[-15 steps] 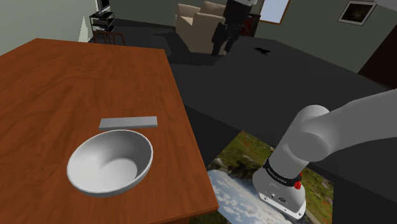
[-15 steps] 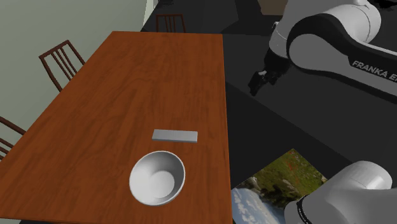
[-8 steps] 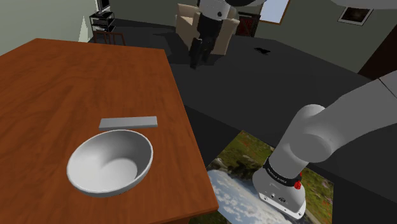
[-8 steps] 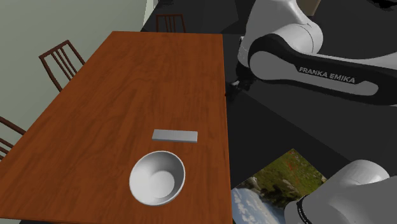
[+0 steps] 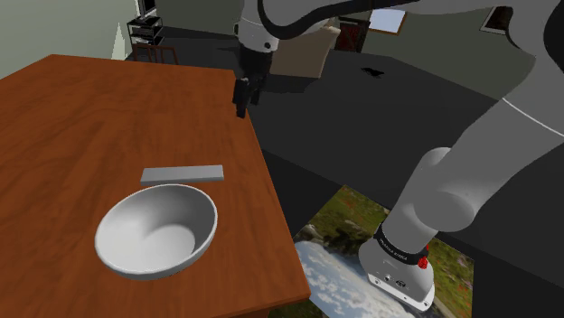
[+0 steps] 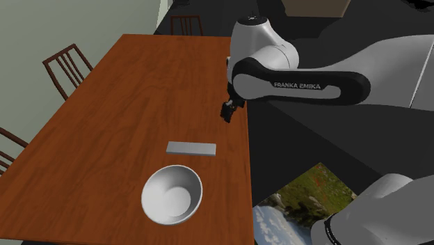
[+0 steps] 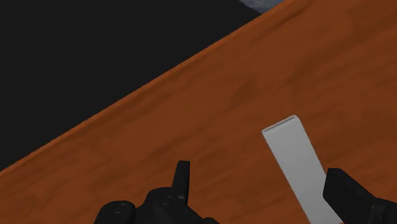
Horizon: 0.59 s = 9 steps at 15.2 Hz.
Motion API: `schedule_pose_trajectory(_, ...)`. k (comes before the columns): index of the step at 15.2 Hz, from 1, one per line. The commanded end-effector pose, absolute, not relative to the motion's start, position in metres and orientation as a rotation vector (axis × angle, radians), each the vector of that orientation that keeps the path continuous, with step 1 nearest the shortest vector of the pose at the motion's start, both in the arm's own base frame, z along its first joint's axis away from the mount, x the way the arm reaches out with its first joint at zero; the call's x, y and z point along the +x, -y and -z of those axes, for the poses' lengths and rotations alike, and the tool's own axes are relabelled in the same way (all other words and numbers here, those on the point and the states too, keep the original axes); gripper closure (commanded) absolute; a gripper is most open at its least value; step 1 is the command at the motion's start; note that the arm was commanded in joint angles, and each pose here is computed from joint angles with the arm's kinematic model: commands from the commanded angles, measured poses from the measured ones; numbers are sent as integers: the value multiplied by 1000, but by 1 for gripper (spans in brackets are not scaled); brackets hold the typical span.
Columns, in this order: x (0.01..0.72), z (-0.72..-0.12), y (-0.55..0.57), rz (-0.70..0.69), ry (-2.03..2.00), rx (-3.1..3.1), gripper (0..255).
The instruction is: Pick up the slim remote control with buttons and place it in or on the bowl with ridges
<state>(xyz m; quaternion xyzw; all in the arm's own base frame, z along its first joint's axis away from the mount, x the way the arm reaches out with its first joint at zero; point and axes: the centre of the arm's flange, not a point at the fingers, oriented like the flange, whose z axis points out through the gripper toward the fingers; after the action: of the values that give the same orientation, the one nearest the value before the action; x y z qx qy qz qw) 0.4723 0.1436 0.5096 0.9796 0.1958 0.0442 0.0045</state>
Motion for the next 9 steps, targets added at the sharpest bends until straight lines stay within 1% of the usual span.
schedule_pose_trajectory(1,486,-492,-162,-121,-684,3058,0)
schedule_pose_trajectory(9,530,-428,-236,-52,-954,3000,0)
